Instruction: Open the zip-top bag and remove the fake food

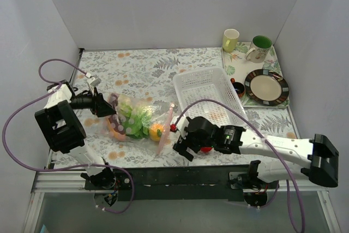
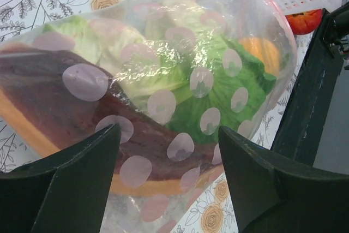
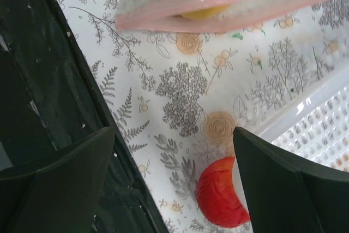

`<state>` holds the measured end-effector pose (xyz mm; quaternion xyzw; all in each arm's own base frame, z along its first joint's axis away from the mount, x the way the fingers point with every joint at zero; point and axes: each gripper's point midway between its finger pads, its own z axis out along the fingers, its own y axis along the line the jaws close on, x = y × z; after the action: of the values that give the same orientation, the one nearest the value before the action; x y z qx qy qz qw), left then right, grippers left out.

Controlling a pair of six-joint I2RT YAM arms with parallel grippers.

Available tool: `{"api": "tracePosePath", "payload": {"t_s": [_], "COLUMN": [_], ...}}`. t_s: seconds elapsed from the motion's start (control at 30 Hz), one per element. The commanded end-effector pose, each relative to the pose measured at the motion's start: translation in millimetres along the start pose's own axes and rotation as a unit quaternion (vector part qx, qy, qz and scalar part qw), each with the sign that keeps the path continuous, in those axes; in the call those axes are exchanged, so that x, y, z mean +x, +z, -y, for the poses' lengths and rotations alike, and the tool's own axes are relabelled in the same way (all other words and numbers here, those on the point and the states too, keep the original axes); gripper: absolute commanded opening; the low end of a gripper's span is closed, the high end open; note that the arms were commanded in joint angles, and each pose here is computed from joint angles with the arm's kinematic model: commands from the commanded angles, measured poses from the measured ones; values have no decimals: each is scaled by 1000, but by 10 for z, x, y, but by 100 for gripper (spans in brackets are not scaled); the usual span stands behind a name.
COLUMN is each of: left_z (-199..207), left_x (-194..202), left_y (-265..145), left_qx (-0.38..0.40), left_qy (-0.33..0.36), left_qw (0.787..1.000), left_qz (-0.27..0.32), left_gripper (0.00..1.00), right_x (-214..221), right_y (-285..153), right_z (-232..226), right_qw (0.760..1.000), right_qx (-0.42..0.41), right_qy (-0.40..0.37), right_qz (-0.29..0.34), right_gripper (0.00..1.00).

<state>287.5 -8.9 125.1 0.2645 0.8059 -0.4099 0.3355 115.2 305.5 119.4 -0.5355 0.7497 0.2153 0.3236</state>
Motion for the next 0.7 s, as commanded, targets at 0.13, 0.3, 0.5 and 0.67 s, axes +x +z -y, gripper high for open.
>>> {"api": "tracePosePath", "payload": {"t_s": [0.13,0.3,0.5,0.67], "left_z": [-208,-234,-228,-265], "left_x": [-24,-67,-123,-229], "left_y": [-74,-78,-61,-72], "left_qx": [-54,-48,-35,-38], "left_qy": [-14,-25,-42,-45], "left_qw": [998,998,998,998], "left_qz": [-22,-20,-8,6], "left_gripper": [74,71,69,69], "right_x": [140,50,709,1123], "right_y": [-498,-840,-1114,-793], "right_z": [-314,-486,373,302], "right_qw": [993,979,939,920], "right_qx": [-40,-98,198,235], "right_qy": [102,128,281,297], "right_qz": [52,123,18,-101], "right_gripper": [98,98,98,98]}}
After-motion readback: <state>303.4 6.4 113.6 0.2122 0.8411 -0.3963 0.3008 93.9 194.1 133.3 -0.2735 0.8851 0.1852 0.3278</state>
